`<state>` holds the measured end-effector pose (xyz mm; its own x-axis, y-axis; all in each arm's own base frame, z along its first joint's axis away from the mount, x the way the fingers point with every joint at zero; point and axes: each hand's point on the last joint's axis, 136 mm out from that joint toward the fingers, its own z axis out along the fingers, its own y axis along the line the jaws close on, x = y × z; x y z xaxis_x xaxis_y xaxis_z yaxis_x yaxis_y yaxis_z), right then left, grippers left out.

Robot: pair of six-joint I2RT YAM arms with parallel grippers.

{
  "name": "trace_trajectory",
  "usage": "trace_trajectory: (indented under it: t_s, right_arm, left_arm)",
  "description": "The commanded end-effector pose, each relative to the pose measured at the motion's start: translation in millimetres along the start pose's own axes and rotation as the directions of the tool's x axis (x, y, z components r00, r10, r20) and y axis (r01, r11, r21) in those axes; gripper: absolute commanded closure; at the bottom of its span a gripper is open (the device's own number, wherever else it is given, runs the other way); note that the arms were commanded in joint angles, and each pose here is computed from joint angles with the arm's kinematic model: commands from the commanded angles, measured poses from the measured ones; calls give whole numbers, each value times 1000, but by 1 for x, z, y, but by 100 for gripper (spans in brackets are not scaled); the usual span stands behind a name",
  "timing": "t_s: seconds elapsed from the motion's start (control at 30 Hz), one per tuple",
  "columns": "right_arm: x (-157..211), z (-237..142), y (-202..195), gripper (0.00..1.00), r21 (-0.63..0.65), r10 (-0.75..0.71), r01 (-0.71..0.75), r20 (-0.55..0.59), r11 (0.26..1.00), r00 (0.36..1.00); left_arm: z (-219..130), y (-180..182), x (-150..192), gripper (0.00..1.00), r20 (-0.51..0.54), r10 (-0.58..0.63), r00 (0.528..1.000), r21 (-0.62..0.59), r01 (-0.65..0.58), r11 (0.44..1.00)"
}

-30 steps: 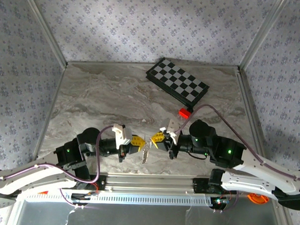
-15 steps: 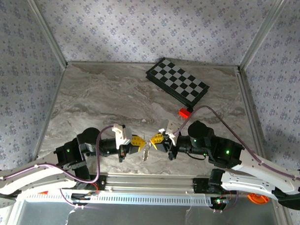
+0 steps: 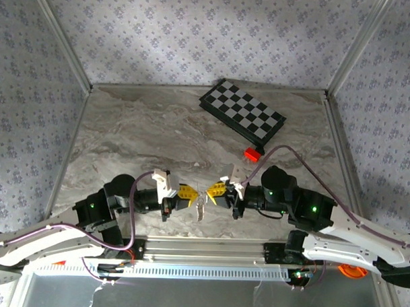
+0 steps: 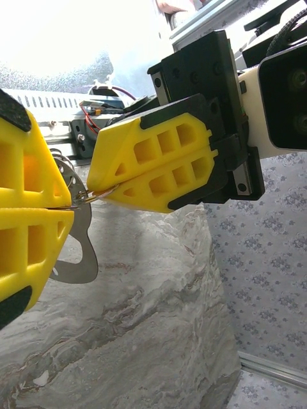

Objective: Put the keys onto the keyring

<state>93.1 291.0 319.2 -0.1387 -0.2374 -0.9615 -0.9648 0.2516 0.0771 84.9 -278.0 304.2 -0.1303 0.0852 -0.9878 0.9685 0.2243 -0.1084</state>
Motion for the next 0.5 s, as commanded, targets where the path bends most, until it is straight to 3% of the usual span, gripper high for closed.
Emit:
trace_trajectory:
  t_s: [0.0, 0.47]
  right_arm:
    - [-6, -2, 5, 100, -22, -18, 19, 27, 1000, 999]
    - [-4, 2, 5, 100, -27, -46, 47, 5, 999, 999]
  left_arm:
    - [-4, -5, -23, 100, 75, 22, 997, 15, -23, 1000]
    - [-3, -8, -24, 100, 73, 22, 997, 30, -24, 999]
